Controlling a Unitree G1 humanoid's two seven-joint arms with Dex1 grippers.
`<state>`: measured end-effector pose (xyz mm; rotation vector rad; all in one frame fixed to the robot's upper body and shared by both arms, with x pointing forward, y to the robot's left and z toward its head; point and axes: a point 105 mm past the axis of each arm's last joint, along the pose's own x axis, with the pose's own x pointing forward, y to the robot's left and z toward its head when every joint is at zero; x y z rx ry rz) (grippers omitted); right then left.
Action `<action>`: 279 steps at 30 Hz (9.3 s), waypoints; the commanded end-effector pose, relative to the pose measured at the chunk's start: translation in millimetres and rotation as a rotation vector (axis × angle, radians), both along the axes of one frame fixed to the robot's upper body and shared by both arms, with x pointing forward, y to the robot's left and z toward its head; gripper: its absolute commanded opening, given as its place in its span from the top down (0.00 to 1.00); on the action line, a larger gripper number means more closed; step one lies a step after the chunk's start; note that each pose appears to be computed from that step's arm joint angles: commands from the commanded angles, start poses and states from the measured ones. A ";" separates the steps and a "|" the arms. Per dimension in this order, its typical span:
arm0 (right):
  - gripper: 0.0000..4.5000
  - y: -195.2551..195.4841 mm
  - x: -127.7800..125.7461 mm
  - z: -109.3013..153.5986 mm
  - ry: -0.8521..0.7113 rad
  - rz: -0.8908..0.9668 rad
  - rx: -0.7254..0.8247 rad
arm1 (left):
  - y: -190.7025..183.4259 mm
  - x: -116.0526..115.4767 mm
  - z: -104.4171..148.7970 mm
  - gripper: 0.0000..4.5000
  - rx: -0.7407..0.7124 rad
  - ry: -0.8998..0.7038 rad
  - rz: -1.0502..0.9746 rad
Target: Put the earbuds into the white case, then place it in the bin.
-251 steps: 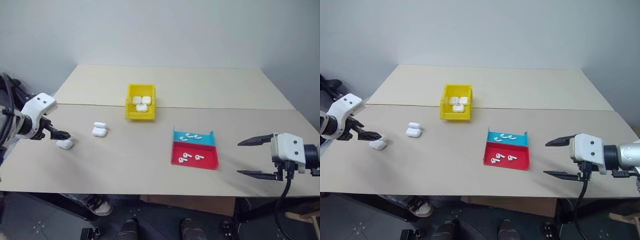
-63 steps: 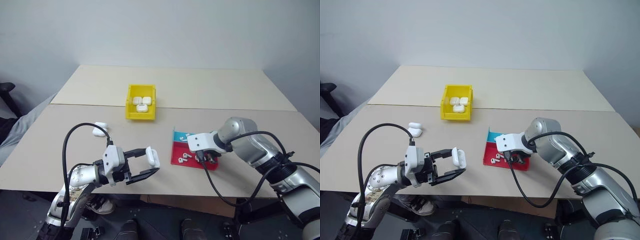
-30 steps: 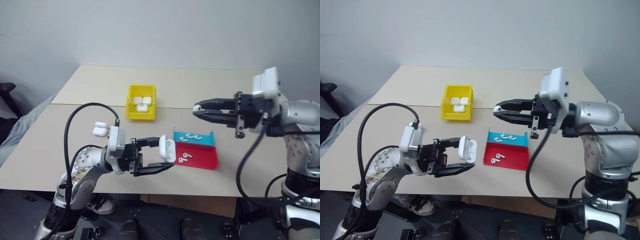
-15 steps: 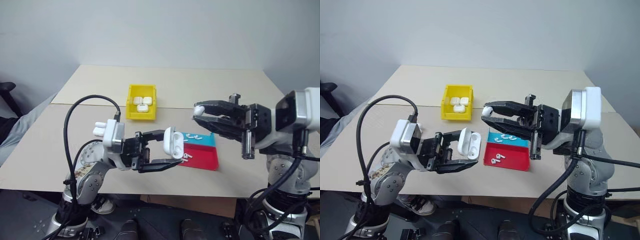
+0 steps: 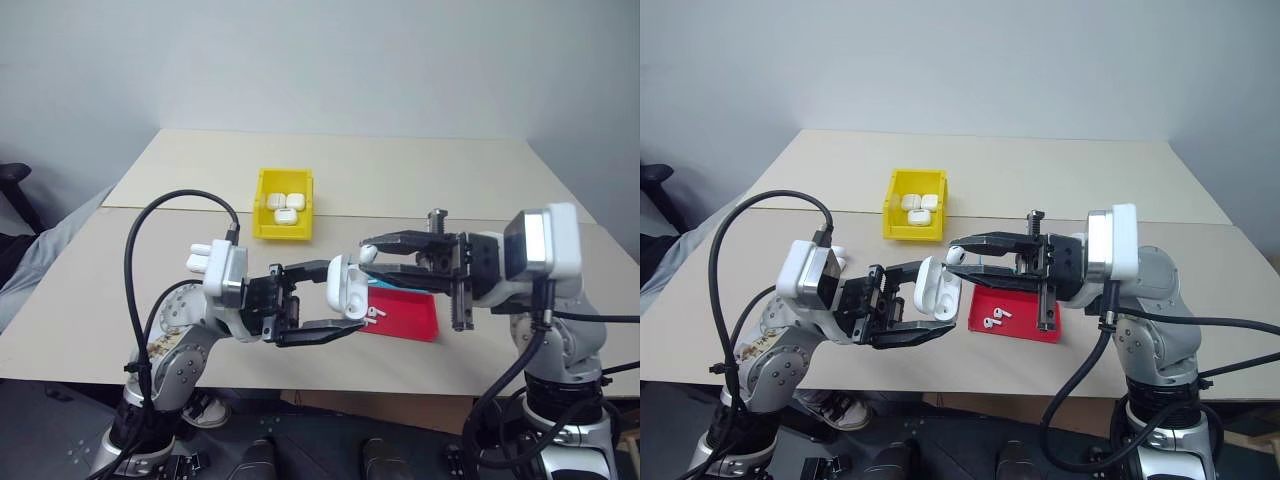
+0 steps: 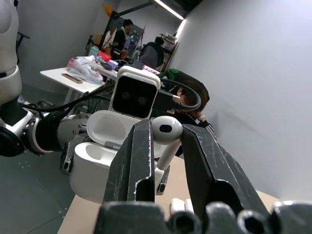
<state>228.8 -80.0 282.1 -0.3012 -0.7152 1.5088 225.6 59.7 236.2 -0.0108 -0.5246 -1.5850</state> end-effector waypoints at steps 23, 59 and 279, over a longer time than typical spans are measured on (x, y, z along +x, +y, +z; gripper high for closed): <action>0.81 2.6 -1.3 -5.4 -0.078 -0.028 -0.019 | 0.4 -3.5 12.1 0.39 -0.021 -0.068 -0.001; 0.33 -71.8 161.4 -65.0 0.094 -0.657 -1.051 | 3.4 26.4 -64.3 0.39 0.195 -0.097 0.291; 1.00 10.3 14.4 -14.8 0.340 -0.499 -0.433 | -57.0 49.0 -33.3 0.39 0.096 -0.141 0.201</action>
